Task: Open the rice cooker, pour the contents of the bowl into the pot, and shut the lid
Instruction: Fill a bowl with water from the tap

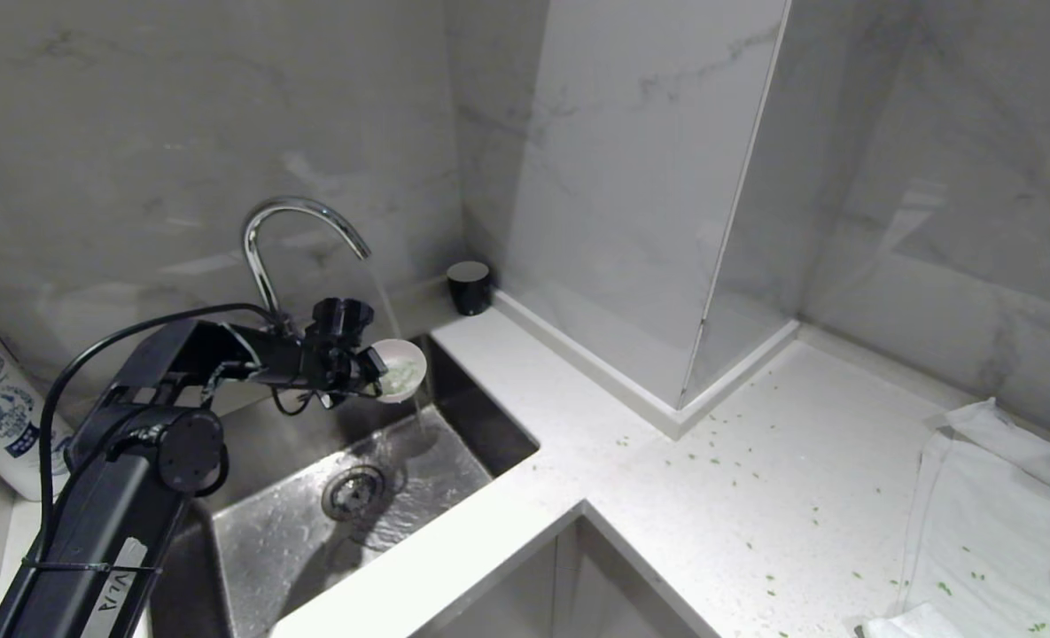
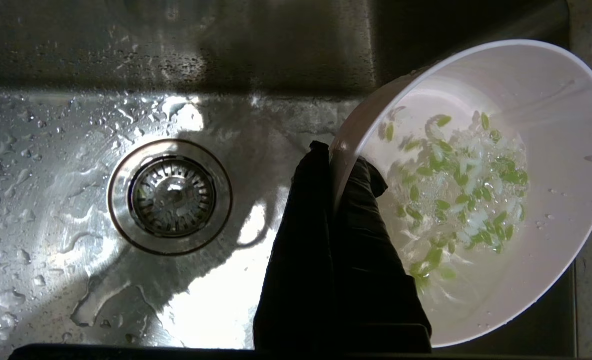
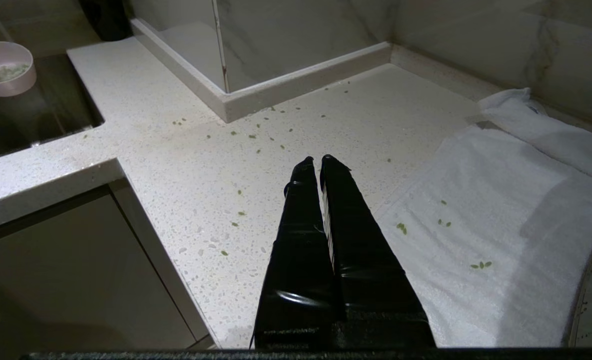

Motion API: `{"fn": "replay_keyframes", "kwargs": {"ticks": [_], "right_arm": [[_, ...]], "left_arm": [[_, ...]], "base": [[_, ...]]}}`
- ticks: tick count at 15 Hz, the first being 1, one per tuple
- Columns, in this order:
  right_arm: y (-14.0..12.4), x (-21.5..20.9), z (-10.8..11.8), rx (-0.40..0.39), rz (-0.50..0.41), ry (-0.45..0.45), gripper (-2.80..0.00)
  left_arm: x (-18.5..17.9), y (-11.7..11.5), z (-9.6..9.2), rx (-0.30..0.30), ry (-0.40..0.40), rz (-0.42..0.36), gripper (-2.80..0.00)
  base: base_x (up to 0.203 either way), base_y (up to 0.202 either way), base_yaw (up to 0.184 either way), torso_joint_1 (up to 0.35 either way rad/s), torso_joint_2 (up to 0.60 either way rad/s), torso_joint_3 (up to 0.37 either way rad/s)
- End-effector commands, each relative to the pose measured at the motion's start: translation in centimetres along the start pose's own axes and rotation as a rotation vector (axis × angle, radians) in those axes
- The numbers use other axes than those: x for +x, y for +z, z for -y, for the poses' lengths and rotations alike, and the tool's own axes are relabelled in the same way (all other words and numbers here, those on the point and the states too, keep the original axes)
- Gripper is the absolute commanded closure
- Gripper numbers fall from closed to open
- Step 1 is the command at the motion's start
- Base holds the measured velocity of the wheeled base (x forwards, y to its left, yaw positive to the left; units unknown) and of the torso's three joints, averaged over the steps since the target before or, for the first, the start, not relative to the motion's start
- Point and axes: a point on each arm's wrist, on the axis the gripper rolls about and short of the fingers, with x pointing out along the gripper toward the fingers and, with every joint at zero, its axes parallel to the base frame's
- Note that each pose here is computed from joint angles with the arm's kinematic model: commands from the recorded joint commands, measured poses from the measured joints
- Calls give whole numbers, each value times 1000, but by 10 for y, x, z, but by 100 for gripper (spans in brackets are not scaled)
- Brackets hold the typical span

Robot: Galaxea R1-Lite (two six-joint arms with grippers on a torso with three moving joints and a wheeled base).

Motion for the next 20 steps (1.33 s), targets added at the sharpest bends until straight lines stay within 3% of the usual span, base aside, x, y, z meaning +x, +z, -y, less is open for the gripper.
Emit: {"fn": "replay_keyframes", "kwargs": {"ticks": [1, 20], "right_arm": [[0, 0, 0, -1, -1, 1, 0], [0, 0, 0, -1, -2, 1, 0]], "left_arm": [[1, -1, -1, -2, 10, 5, 0], [2, -2, -1, -1, 13, 9, 0]], "base": [[0, 0, 0, 0, 0, 0], [0, 0, 0, 0, 0, 0]]}}
